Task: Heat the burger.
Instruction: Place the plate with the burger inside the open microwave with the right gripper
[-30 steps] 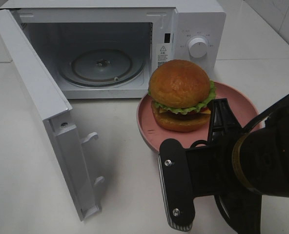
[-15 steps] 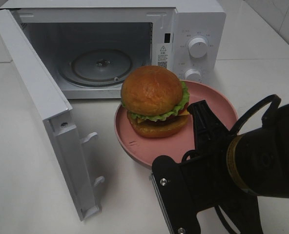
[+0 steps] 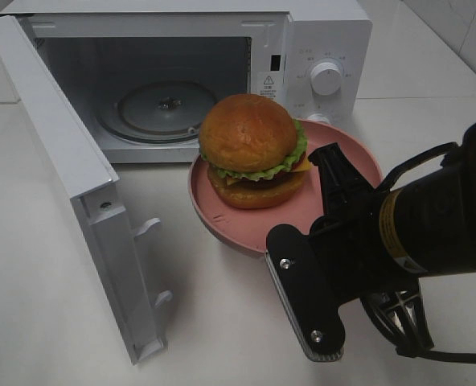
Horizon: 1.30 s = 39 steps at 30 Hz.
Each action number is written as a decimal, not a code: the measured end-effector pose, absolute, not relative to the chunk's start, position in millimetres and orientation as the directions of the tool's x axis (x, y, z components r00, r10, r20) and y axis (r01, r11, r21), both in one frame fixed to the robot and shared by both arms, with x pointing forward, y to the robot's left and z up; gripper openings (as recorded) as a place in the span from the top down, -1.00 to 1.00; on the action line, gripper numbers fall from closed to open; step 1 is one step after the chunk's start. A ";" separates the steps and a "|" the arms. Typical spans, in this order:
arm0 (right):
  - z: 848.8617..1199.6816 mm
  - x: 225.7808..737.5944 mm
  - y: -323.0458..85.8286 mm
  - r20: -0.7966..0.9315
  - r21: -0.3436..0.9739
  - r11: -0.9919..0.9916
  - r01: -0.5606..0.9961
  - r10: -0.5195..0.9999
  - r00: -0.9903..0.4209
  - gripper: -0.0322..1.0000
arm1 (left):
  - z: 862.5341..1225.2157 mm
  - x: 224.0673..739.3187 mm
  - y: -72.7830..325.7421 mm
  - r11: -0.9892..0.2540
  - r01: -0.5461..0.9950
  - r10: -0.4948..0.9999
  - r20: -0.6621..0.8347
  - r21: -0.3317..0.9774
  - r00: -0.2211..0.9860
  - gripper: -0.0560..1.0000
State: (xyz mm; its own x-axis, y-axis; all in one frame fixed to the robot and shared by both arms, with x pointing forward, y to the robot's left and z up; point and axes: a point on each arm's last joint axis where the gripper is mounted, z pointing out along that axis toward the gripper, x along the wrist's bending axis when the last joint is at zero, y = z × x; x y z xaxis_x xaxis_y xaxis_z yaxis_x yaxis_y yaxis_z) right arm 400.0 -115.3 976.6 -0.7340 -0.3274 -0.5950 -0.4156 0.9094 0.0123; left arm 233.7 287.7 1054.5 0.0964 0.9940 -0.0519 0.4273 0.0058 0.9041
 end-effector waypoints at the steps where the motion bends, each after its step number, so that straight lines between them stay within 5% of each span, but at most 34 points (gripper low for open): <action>1: 976.6 400.0 -115.3 -0.595 0.012 0.909 -0.416 -0.327 -0.734 0.80 | 1054.5 233.7 287.7 0.006 0.427 0.994 -0.052 0.904 0.096 -0.95; 39: 978.1 447.7 -152.5 -0.627 0.026 0.800 -0.600 -0.455 -0.633 0.80 | 1054.5 233.7 287.7 0.006 0.427 0.994 -0.052 0.904 0.096 -0.95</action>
